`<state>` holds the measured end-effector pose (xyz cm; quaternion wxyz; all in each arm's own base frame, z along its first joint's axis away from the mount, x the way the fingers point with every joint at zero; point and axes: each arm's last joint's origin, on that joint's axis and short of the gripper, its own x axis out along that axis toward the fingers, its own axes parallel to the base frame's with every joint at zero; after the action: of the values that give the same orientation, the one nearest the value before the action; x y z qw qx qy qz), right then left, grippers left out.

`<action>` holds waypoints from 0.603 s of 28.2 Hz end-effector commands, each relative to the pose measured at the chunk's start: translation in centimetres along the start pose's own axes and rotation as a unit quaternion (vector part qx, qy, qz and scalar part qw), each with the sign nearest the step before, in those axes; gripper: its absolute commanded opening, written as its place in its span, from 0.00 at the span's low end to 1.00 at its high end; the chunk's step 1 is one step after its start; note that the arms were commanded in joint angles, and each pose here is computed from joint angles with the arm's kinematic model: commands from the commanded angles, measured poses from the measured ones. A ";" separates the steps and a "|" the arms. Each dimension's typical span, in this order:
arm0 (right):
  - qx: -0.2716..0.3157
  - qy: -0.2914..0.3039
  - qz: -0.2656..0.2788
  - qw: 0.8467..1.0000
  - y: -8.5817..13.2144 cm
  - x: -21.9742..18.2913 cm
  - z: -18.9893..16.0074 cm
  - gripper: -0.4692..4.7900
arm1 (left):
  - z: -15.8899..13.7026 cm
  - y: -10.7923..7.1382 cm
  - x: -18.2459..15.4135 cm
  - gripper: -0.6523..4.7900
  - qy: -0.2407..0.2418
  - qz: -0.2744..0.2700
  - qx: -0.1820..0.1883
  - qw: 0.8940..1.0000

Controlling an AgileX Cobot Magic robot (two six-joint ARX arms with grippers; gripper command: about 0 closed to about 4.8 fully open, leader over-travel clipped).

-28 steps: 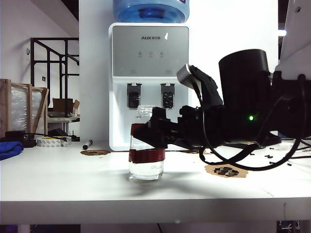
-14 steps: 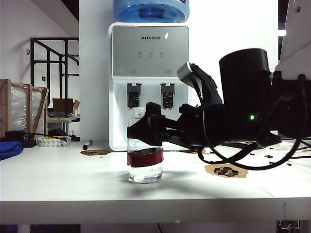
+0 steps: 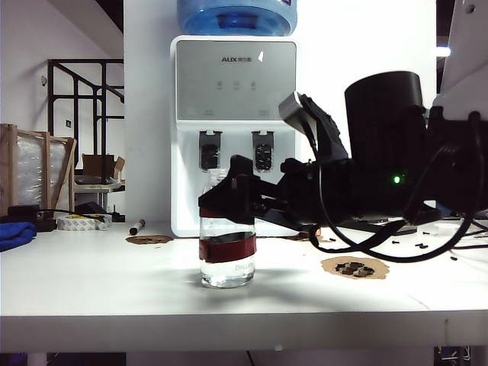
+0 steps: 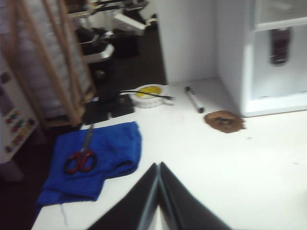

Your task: Pick up the water bottle with two loops of red belts, then reach the front water dispenser and gently press the gray-black baffle horizontally to get a little water.

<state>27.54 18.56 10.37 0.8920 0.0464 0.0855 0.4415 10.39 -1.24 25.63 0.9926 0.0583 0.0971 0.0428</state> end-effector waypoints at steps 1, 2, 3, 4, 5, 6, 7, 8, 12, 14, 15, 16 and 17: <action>0.004 -0.008 0.006 1.000 0.2 0.0 0.7 1.00 | -0.9 -0.1 0.6 0.11 -0.003 0.025 0.010 1.000; 0.004 -0.007 0.006 1.000 0.2 -0.1 0.9 1.00 | -1.4 -0.2 0.8 0.11 -0.002 0.027 0.017 0.999; 0.004 -0.008 0.007 1.000 0.3 -0.2 1.0 1.00 | -1.8 -0.2 1.0 0.11 -0.001 0.030 0.022 0.999; 0.003 -0.009 0.007 1.000 0.3 -0.2 1.2 1.00 | -2.1 -0.3 1.1 0.11 -0.002 0.035 0.026 0.999; 0.002 -0.011 0.007 1.000 0.4 -0.4 1.4 1.00 | -2.4 -0.3 1.3 0.11 -0.004 0.038 0.029 0.999; 0.001 -0.012 0.007 1.000 0.5 -0.5 1.6 1.00 | -2.7 -0.4 1.5 0.11 -0.008 0.041 0.031 0.999; -0.003 -0.013 0.008 1.000 0.6 -0.8 1.9 1.00 | -3.2 -0.5 1.7 0.11 -0.020 0.048 0.037 0.998; -0.006 -0.011 0.007 1.000 0.8 -1.2 2.1 1.00 | -3.6 -0.5 1.9 0.11 -0.029 0.049 0.034 0.998; -0.008 -0.002 0.006 1.000 1.3 -2.7 2.0 1.00 | -4.8 -0.8 2.4 0.11 -0.057 0.051 0.024 0.997; -0.007 0.000 0.004 1.000 1.6 -3.3 1.9 1.00 | -5.4 -0.9 2.5 0.11 -0.061 0.050 0.022 0.997; -0.007 0.001 0.004 1.000 1.7 -3.6 1.9 1.00 | -5.7 -0.9 2.6 0.11 -0.064 0.051 0.021 0.996; -0.007 0.000 0.001 1.000 1.8 -4.0 1.9 1.00 | -6.1 -0.9 2.7 0.11 -0.068 0.051 0.020 0.996; -0.007 0.000 0.000 1.000 2.0 -4.5 2.0 1.00 | -6.5 -1.0 2.8 0.11 -0.072 0.052 0.018 0.996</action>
<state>24.03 16.36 12.56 0.8908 0.0399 0.0958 0.4423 11.85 -1.29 18.90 0.9917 0.0876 0.0393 0.0853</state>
